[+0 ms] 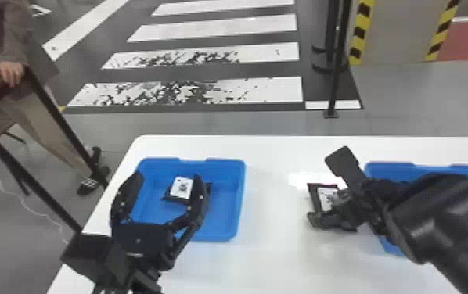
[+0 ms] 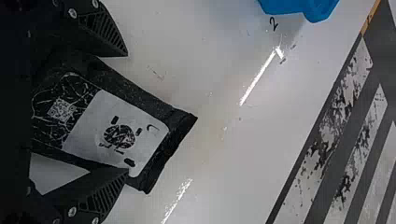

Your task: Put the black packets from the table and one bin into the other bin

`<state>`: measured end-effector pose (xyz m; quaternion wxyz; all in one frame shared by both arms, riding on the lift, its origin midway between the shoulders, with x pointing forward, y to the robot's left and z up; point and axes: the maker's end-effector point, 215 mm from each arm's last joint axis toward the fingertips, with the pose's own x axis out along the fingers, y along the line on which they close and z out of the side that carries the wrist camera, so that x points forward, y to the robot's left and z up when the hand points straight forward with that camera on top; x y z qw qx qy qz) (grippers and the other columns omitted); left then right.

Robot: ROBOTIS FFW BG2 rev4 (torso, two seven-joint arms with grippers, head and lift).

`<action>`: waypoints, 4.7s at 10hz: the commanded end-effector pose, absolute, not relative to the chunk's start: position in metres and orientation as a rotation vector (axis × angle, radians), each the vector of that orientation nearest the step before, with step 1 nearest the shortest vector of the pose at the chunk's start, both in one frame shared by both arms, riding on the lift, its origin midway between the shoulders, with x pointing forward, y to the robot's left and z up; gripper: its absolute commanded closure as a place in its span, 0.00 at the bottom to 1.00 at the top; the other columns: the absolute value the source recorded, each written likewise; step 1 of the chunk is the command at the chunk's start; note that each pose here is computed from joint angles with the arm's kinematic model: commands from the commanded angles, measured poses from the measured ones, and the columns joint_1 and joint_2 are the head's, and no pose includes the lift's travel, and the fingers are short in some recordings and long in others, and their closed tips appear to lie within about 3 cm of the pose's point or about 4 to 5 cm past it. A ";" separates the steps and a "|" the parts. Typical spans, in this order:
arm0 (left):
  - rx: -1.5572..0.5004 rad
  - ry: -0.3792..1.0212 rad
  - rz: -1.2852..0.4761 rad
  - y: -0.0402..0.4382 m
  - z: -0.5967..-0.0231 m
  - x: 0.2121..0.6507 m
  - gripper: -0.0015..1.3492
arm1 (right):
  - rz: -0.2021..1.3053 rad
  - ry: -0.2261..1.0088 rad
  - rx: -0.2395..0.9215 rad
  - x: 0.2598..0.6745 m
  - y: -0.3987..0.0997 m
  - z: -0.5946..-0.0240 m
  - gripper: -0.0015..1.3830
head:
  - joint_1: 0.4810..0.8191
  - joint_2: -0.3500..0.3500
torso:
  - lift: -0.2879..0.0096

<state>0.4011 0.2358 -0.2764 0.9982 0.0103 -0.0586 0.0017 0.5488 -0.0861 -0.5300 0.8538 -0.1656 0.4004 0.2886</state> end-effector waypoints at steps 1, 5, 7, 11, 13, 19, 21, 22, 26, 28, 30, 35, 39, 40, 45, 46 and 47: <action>0.021 -0.116 0.002 0.235 -0.277 0.401 0.07 | 0.597 0.859 -0.349 0.549 -0.095 -0.539 0.45 | 0.63 0.75 | 0.60; 0.023 -0.118 0.005 0.237 -0.277 0.400 0.07 | 0.642 0.789 -0.295 0.549 -0.069 -0.523 0.81 | 0.63 0.76 | 0.60; 0.027 -0.121 0.008 0.239 -0.277 0.398 0.07 | 0.663 0.673 -0.267 0.555 -0.051 -0.490 0.81 | 0.63 0.78 | 0.60; 0.030 -0.134 0.019 0.244 -0.273 0.397 0.07 | 0.262 0.475 -0.232 0.564 -0.228 -0.387 0.81 | 0.63 0.72 | 0.60; 0.034 -0.140 0.030 0.250 -0.272 0.396 0.07 | 0.149 0.535 -0.209 0.536 -0.294 -0.404 0.81 | 0.63 0.53 | 0.60; 0.033 -0.145 0.029 0.249 -0.270 0.396 0.07 | 0.219 0.297 -0.138 0.501 -0.292 -0.377 0.04 | 0.63 0.41 | 0.60; 0.036 -0.145 0.032 0.251 -0.270 0.396 0.07 | 0.271 0.139 -0.045 0.465 -0.270 -0.355 0.12 | 0.63 0.43 | 0.60; 0.037 -0.133 0.030 0.250 -0.274 0.397 0.07 | 0.278 0.078 -0.020 0.451 -0.266 -0.346 0.12 | 0.63 0.45 | 0.60; 0.042 -0.034 0.016 0.245 -0.300 0.410 0.08 | 0.323 0.029 0.038 0.424 -0.250 -0.337 0.12 | 0.63 0.49 | 0.60; 0.109 0.217 -0.020 0.266 -0.359 0.434 0.08 | 0.341 0.056 0.051 0.419 -0.245 -0.347 0.12 | 0.63 0.49 | 0.60; 0.323 0.332 0.062 0.336 -0.361 0.456 0.08 | 0.366 0.082 0.069 0.418 -0.236 -0.356 0.12 | 0.63 0.55 | 0.60; 0.649 0.393 -0.008 0.379 -0.385 0.518 0.08 | 0.404 0.111 0.106 0.419 -0.223 -0.366 0.12 | 0.63 0.78 | 0.60; 0.754 0.378 -0.301 0.275 -0.430 0.555 0.09 | 0.435 0.119 0.140 0.421 -0.209 -0.370 0.12 | 0.63 0.66 | 0.60; 0.747 0.408 -0.307 0.279 -0.438 0.555 0.09 | 0.435 0.120 0.145 0.421 -0.209 -0.371 0.12 | 0.63 0.62 | 0.60; 0.754 0.526 -0.282 0.321 -0.462 0.554 0.15 | 0.448 0.135 0.160 0.421 -0.202 -0.376 0.12 | 0.63 0.68 | 0.60; 0.741 0.561 -0.304 0.318 -0.475 0.553 0.15 | 0.452 0.138 0.163 0.422 -0.199 -0.377 0.12 | 0.63 0.69 | 0.60; 0.712 0.593 -0.327 0.313 -0.487 0.554 0.15 | 0.459 0.139 0.168 0.423 -0.195 -0.378 0.12 | 0.63 0.69 | 0.60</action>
